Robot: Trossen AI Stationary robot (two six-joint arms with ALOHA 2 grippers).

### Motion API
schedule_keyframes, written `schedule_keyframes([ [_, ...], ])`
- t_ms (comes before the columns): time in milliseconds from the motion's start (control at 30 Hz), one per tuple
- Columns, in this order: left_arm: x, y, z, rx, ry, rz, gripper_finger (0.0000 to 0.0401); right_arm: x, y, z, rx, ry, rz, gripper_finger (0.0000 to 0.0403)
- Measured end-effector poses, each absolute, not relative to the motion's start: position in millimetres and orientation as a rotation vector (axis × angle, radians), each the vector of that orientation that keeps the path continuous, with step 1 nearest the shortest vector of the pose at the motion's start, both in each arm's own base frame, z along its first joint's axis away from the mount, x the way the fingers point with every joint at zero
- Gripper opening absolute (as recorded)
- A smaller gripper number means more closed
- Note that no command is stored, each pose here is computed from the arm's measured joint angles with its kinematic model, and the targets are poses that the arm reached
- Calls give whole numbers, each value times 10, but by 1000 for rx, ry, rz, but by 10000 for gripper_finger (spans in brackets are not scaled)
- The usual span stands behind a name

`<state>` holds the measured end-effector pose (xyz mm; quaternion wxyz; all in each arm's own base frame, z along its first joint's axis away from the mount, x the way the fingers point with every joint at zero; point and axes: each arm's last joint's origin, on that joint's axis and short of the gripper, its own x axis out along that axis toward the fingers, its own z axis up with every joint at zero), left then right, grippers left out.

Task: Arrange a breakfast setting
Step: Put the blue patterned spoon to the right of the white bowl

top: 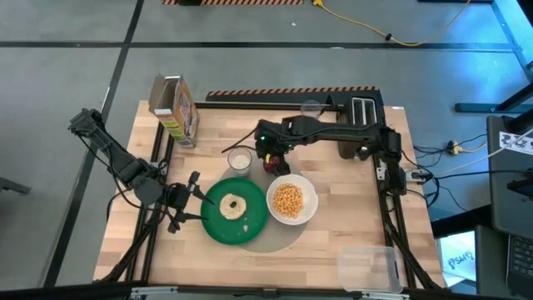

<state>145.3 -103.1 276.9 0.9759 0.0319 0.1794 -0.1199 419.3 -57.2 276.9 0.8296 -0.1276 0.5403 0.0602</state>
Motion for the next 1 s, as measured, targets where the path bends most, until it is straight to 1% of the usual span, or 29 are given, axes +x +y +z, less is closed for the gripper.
schedule_keyframes([
  [300,1455,-1032,2775,34,359,-238,211,3933,-531,3210,-278,1072,107,397],
  [667,1459,-1025,2779,32,350,-211,211,3578,-259,3591,-351,1073,82,397],
  [833,1463,-1025,2791,25,338,-205,211,3380,-241,3685,-346,1071,55,397],
  [1000,1463,-1025,2791,22,339,-203,211,3049,-283,3636,-324,1059,-20,397],
])
